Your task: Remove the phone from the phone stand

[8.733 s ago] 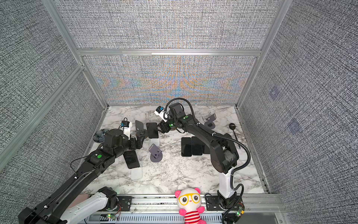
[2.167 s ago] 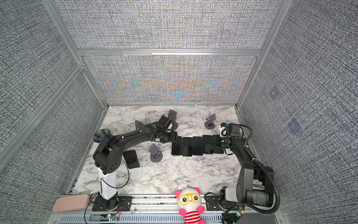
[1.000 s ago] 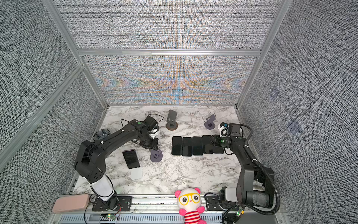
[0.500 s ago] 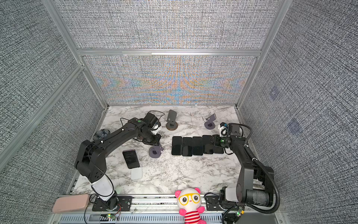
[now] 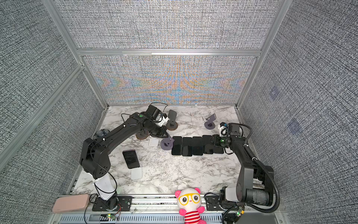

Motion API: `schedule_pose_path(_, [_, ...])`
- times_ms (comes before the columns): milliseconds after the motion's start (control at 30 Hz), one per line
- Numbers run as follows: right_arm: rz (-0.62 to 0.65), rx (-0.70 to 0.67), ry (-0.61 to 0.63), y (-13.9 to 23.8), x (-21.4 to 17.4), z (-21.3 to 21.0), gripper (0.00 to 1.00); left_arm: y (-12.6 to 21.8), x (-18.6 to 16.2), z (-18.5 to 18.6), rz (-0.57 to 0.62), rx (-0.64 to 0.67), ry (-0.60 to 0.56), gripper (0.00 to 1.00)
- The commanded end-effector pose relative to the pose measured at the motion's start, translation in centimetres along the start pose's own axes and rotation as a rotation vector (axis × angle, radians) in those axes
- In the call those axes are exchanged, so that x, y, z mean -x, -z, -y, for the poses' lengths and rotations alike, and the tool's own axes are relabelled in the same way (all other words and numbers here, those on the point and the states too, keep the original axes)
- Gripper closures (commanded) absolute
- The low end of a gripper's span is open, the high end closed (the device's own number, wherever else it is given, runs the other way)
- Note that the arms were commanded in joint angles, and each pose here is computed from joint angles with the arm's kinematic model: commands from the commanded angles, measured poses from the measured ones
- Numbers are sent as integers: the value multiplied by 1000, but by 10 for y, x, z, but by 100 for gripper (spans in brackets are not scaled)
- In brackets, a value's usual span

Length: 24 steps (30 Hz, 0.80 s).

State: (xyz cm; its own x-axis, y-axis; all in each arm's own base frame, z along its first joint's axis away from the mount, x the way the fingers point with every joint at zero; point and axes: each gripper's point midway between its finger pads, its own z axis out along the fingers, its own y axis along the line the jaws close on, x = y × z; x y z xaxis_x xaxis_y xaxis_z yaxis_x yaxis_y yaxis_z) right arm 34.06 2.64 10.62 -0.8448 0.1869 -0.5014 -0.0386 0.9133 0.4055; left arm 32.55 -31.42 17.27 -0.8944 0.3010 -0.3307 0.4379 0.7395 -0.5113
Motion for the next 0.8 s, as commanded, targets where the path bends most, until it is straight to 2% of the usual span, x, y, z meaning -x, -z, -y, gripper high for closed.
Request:
schedule_pose_path(0, [3, -8, 8, 2, 1, 0, 55, 16, 34, 17, 98, -66, -52, 100])
schedule_pose_path(200, [-1, -7, 7, 4, -1, -1, 55, 53, 94, 3, 249, -71, -36, 100])
schedule_pose_path(367, [10, -4, 12, 8, 0, -3, 55, 84, 143, -31, 432, -74, -7, 100])
schedule_pose_path(467, [7, -8, 14, 9, 0, -3, 55, 92, 158, -54, 460, -45, 33, 100])
schedule_pose_path(533, [7, -11, 15, 9, 0, -3, 55, 79, 164, -75, 437, -27, 64, 100])
schedule_pose_path(767, [5, -10, 15, 9, 0, -3, 55, 38, 171, -107, 362, -14, 156, 100])
